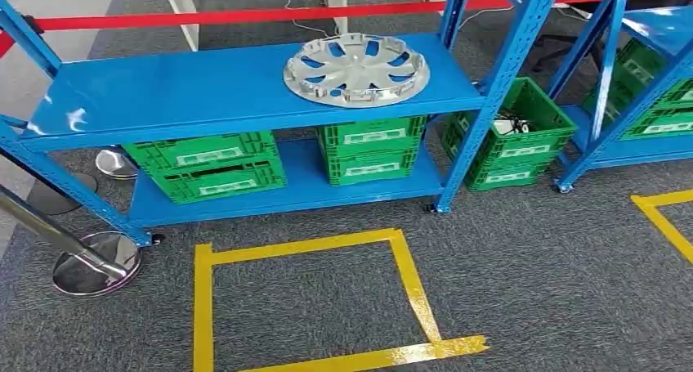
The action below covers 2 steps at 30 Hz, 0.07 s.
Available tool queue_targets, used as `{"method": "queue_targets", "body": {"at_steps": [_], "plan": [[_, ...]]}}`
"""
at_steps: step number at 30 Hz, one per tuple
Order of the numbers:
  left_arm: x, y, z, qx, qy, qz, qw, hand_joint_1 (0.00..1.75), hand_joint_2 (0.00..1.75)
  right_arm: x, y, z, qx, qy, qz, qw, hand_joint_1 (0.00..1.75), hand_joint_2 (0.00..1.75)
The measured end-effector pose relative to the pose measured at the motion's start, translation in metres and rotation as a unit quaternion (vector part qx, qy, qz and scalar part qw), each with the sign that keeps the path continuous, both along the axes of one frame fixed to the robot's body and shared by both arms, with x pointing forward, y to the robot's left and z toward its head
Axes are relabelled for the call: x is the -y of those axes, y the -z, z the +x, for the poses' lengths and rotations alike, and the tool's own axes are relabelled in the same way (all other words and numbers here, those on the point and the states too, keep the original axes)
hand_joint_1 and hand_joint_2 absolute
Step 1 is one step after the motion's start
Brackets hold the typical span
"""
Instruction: Take the parts from the cabinet and place them on the table.
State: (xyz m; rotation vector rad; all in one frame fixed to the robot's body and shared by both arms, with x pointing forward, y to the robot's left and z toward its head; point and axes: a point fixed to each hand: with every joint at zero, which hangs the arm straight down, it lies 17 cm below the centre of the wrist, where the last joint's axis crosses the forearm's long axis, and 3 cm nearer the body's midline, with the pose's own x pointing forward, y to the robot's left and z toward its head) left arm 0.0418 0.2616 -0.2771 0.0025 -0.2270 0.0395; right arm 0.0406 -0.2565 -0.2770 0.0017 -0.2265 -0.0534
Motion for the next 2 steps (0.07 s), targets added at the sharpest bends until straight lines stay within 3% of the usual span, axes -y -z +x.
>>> {"method": "queue_targets", "body": {"at_steps": [2], "plan": [[-0.0008,0.0000,-0.0001,0.000,0.001,0.000,1.000,0.00,0.00,0.0002,0.0000,-0.0006,0.000,-0.004,0.000,1.000,0.00,0.00]]}}
